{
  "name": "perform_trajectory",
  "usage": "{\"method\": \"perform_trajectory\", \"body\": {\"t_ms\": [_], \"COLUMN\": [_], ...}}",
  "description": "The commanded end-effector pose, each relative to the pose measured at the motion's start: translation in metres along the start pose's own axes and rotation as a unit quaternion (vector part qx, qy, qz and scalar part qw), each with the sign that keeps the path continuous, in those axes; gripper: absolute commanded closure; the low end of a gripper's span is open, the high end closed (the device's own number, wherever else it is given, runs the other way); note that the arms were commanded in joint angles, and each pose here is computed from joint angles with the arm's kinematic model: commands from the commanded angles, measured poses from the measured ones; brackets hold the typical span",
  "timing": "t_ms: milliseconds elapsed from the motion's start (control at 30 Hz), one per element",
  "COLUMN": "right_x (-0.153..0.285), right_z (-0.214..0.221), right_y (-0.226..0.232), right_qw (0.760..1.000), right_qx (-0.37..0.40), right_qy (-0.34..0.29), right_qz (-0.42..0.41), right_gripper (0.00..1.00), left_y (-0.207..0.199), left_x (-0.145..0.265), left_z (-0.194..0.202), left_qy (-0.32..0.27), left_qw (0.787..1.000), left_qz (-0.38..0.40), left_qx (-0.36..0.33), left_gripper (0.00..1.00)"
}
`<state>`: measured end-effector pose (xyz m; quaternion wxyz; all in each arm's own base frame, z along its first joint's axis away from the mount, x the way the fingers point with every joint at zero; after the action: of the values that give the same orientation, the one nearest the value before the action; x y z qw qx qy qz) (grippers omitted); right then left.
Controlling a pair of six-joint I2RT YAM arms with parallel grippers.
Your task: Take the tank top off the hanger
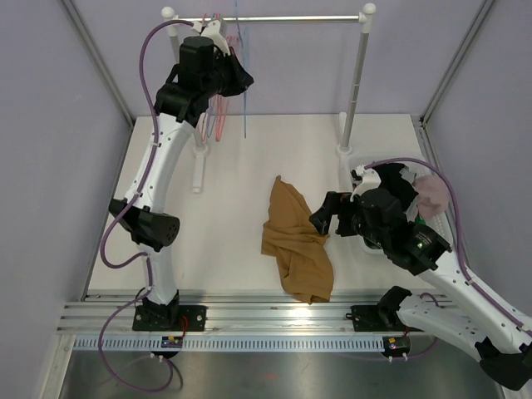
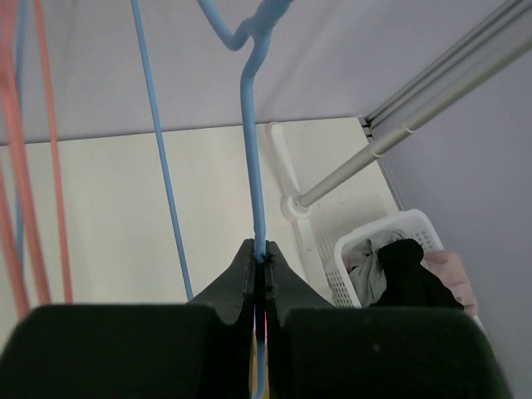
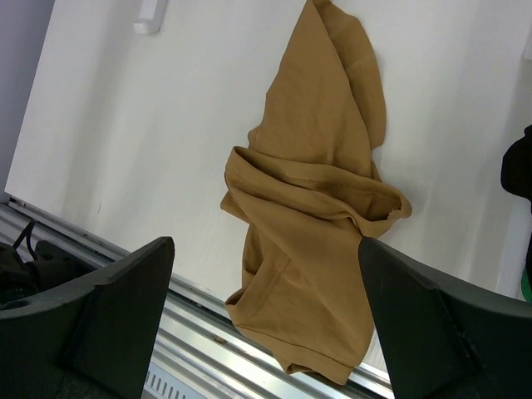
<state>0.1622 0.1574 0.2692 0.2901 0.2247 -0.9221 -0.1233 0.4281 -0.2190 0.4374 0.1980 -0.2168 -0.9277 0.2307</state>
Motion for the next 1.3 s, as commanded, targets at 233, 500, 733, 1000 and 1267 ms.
{"method": "perform_trajectory", "body": {"t_ms": [233,500,733,1000,1267], "right_x": [-0.008,-0.018,-0.025,-0.042,-0.092], "right_z": [0.009,0.013,0.017,0.023,0.044], "right_y": [0.004,0.002,0.005,0.004,0.003], "right_qw": [1.0,1.0,0.999,0.997,0.988], "right_qx": [0.004,0.013,0.01,0.04,0.072], "right_qy": [0.012,0.019,0.031,0.057,0.139], "right_qz": [-0.024,-0.018,-0.028,-0.024,-0.001], "right_gripper": [0.0,0.01,0.0,0.0,0.0], "left_y": [0.031,0.039,0.023,0.0,-0.009], "left_x": [-0.029,-0.012,0.021,0.078,0.166], "left_z": [-0.019,-0.014,-0.03,-0.039,-0.017], "left_qy": [-0.012,-0.005,-0.03,-0.054,-0.087], "left_qw": [0.999,0.999,0.999,0.998,0.995], "left_qz": [0.031,-0.005,0.004,0.033,0.052], "left_qx": [0.037,0.037,0.033,0.02,-0.016], "left_gripper": [1.0,1.0,0.79,0.45,0.01]}}
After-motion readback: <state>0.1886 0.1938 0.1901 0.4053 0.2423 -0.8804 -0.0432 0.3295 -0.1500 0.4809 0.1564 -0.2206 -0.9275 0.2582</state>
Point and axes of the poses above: each gripper's point midway between its finger pads, its own x axis back along the fingers, its own y axis along the line the jaws close on, z = x × y, the point moved 6 cm from there along x, back along the fingers, and after that the axes turned 5 degrees about x, right-handed, at the moved point
